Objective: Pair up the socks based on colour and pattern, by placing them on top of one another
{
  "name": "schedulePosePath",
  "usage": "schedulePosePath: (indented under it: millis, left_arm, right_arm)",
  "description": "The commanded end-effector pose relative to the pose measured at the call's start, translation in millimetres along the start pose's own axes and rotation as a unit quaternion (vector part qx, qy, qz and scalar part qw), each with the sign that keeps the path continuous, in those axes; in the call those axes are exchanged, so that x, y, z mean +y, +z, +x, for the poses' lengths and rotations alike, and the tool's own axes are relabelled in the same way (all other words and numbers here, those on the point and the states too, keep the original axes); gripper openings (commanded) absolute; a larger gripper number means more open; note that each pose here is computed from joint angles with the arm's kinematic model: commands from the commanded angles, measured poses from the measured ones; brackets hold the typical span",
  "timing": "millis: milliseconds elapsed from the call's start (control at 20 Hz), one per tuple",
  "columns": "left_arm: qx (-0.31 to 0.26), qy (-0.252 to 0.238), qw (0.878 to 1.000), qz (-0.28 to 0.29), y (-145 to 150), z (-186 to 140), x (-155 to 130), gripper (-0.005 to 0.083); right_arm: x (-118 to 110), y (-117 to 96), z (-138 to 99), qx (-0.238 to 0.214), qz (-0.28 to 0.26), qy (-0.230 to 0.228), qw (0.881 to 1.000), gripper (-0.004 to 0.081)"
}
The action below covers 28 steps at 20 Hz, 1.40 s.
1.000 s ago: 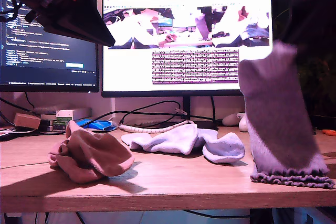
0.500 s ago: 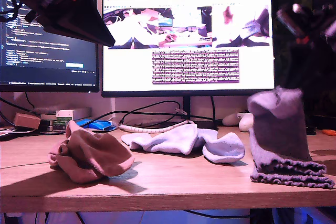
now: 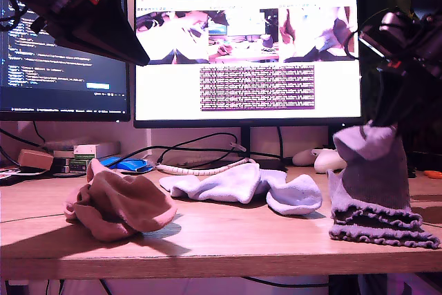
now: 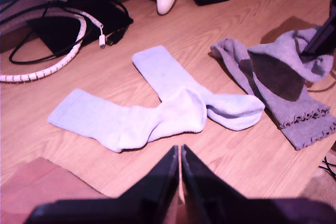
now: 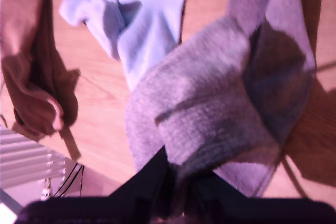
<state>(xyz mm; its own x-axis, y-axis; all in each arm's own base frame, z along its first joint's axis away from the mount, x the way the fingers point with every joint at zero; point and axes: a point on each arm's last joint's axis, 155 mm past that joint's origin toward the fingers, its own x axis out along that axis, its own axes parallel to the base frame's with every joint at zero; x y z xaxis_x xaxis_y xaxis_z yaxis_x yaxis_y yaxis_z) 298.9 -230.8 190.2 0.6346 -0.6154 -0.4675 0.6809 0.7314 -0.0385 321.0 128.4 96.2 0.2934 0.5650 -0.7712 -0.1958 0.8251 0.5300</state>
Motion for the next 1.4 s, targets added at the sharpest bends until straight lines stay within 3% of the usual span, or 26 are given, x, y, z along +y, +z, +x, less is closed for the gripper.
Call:
schedulePosePath:
  millis: [0, 50, 150, 250, 400, 500, 700, 900, 1000, 1050, 1200, 1350]
  left_arm:
    - [0.005, 0.0, 1.0, 0.0, -5, 3, 1, -0.0024]
    - [0.006, 0.0, 1.0, 0.0, -5, 3, 1, -0.0024]
    - [0.01, 0.0, 1.0, -0.001, -7, 3, 1, -0.0024]
    - [0.015, 0.0, 1.0, -0.001, -10, 3, 1, -0.0024]
    - [0.02, -0.001, 1.0, -0.002, -12, 3, 0, -0.0024]
    - [0.028, -0.001, 1.0, -0.004, -16, 3, 0, -0.0024]
    - [0.044, -0.002, 0.999, -0.007, -24, 2, 0, -0.0024]
    - [0.044, -0.002, 0.999, -0.006, -24, 2, 0, -0.0024]
    - [0.044, -0.002, 0.999, -0.007, -24, 2, 0, -0.0024]
    - [0.045, -0.002, 0.999, -0.007, -24, 2, 0, -0.0024]
    - [0.045, -0.002, 0.999, -0.007, -24, 2, 0, -0.0024]
    - [0.044, -0.002, 0.999, -0.007, -24, 2, 0, -0.0024]
  right_arm:
    - [-6, -7, 9, 0.012, 0.006, -0.001, 1.0, -0.0011]
    - [-7, -4, 10, 0.008, 0.003, -0.001, 1.0, 0.0011]
    - [-7, 7, 13, -0.012, -0.011, 0.003, 1.0, 0.0169]
    - [-8, 17, 17, -0.027, -0.019, 0.004, 0.999, 0.0277]
    - [-11, 32, 15, -0.055, -0.013, 0.001, 0.998, 0.0306]
    - [-28, 47, 10, -0.088, 0.029, -0.03, 0.995, 0.0306]
    - [-26, 31, 11, -0.057, 0.055, -0.016, 0.997, 0.0306]
    - [-20, 31, 11, -0.055, 0.105, 0.001, 0.993, 0.0297]
    - [-20, 18, 12, -0.031, 0.121, -0.001, 0.992, 0.029]
    - [-22, 14, 13, -0.023, 0.127, -0.006, 0.992, 0.0259]
    - [-29, 17, 12, -0.033, 0.126, -0.024, 0.991, -0.002]
    - [-32, 34, 10, -0.066, 0.149, -0.027, 0.986, -0.001]
